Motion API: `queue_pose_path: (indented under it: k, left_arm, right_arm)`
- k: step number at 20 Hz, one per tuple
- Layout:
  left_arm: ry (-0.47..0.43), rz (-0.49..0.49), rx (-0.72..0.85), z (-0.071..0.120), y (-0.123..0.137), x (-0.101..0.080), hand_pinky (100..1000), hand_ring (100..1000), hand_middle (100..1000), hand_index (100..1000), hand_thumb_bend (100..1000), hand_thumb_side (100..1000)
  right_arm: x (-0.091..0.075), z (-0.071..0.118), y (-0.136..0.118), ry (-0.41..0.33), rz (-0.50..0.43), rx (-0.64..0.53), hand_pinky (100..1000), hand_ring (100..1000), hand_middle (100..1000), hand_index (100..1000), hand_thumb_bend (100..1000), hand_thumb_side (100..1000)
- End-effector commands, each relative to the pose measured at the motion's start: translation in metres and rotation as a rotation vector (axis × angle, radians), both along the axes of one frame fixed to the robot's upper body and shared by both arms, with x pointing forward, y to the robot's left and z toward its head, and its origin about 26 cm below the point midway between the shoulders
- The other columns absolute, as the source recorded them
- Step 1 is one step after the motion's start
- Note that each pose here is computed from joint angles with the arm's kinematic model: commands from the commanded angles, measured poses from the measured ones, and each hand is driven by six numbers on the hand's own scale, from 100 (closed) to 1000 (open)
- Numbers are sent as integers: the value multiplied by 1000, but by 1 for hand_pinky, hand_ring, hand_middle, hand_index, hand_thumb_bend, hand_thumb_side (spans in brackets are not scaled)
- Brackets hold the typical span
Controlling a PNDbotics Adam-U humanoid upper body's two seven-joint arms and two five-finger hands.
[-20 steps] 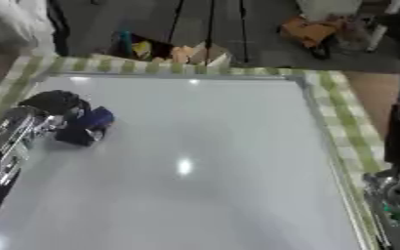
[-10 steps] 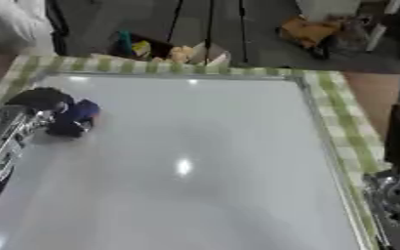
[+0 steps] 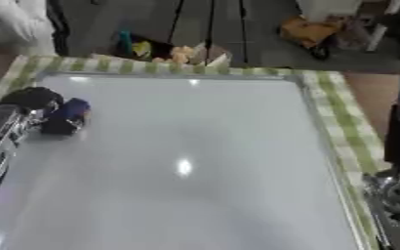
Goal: Wipe the whiteboard clean with a brush.
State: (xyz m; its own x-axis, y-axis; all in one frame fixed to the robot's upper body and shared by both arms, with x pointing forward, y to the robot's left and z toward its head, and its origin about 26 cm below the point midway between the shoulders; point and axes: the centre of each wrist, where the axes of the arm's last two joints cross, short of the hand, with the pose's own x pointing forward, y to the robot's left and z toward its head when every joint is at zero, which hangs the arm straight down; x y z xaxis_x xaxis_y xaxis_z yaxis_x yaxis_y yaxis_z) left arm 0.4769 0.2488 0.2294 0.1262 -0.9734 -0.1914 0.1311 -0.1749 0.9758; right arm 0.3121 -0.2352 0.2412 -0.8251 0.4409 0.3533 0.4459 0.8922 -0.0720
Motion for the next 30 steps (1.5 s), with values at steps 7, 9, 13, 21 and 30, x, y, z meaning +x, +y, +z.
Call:
queue_pose_path:
  k: [7,9,13,21,30]
  left_arm:
    - [12,53,23,-1,18,0,229,425,388,613,100,736]
    - [23,30,26,-2,17,-1,231,425,388,613,100,739]
    - [48,-41,44,-2,13,-6,233,426,388,613,100,743]
    - [78,-117,101,-3,5,-13,245,432,393,617,100,738]
    - [49,-125,143,-6,-9,-14,239,429,390,621,100,727]
  right_arm:
    - [-2,7,-2,-27,-5,-4,843,919,658,855,100,1000]
    - [-2,7,-2,-27,-5,-4,842,919,658,855,100,1000]
    - [-2,7,-2,-27,-7,-3,842,919,659,855,100,1000]
    - [-2,7,-2,-29,-9,2,842,919,659,855,100,1000]
    - [-2,5,-1,-24,-2,7,842,920,658,856,100,1000]
